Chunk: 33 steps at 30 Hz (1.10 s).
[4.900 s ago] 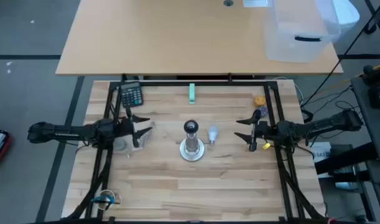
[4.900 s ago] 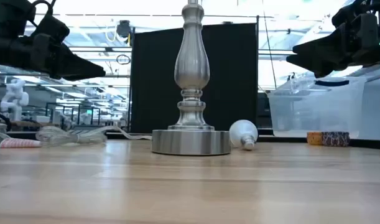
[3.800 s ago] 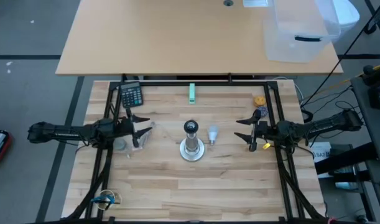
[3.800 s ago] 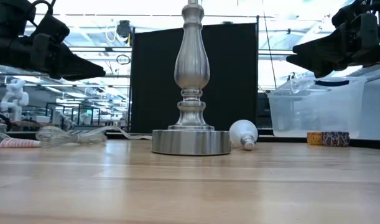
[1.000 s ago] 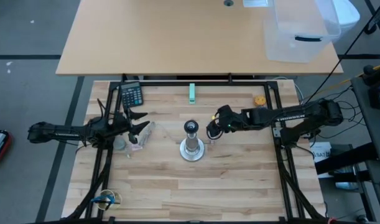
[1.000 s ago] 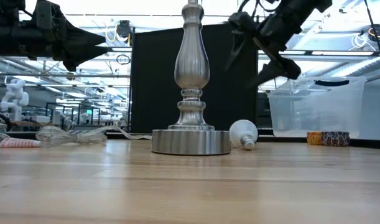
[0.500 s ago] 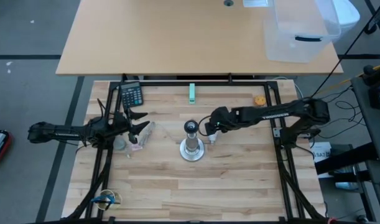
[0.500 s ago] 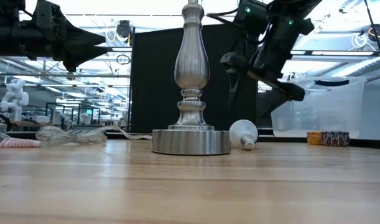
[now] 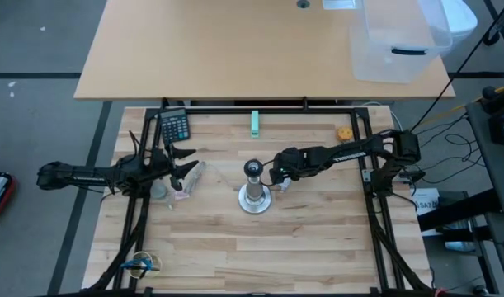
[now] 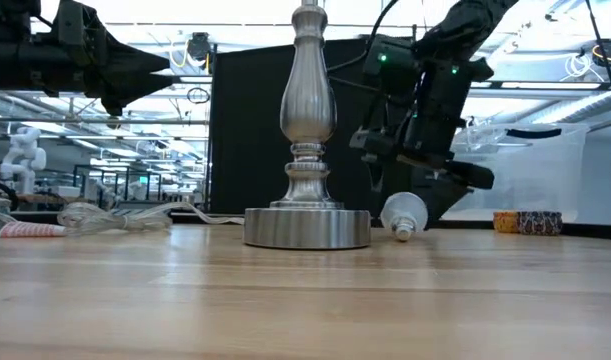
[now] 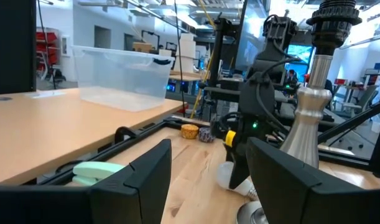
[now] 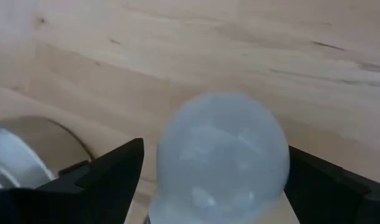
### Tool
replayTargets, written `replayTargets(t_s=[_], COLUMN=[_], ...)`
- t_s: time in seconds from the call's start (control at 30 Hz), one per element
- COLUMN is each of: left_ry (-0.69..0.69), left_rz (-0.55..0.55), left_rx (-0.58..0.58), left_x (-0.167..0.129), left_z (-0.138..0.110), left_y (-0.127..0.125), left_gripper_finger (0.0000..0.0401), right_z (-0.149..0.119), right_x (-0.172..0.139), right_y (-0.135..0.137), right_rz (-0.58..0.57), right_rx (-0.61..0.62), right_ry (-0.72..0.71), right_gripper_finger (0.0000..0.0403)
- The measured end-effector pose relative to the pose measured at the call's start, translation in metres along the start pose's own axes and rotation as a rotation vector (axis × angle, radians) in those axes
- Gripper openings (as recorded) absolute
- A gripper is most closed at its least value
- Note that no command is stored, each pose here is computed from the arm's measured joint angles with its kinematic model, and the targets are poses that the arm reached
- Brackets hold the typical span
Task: Screw lightbulb
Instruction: Insert the white lightbulb into the desk lamp
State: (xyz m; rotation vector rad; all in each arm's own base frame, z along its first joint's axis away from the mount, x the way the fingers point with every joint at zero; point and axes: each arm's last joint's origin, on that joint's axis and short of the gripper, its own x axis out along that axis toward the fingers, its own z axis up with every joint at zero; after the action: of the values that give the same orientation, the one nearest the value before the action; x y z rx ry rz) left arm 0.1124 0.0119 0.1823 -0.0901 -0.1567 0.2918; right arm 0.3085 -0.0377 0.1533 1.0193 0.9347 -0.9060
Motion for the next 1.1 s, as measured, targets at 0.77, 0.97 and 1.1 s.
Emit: replayTargets(t_s=[0.77,0.97,1.1], left_ry=[0.009,0.009,0.009], left_rz=[0.001,0.001,0.001], left_rx=[0.001,0.002,0.003], left_x=[0.0000,0.0000,0.0000], left_z=[-0.0009,-0.0009,-0.0009], left_y=[0.0001,0.0001,0.0001], left_gripper_finger=[0.0210,0.0210,0.0210], right_z=[0.0000,0.0004,0.0004], right_x=[0.0042,0.0042,0.0042], right_y=[-0.0005,0.0002,0.0003], right_rz=[-0.017,-0.012,-0.012], right_rx=[0.018,0.014,0.010], right_ry=[-0.014,-0.021,-0.024], right_gripper_finger=[0.0285,0.0257,0.0257])
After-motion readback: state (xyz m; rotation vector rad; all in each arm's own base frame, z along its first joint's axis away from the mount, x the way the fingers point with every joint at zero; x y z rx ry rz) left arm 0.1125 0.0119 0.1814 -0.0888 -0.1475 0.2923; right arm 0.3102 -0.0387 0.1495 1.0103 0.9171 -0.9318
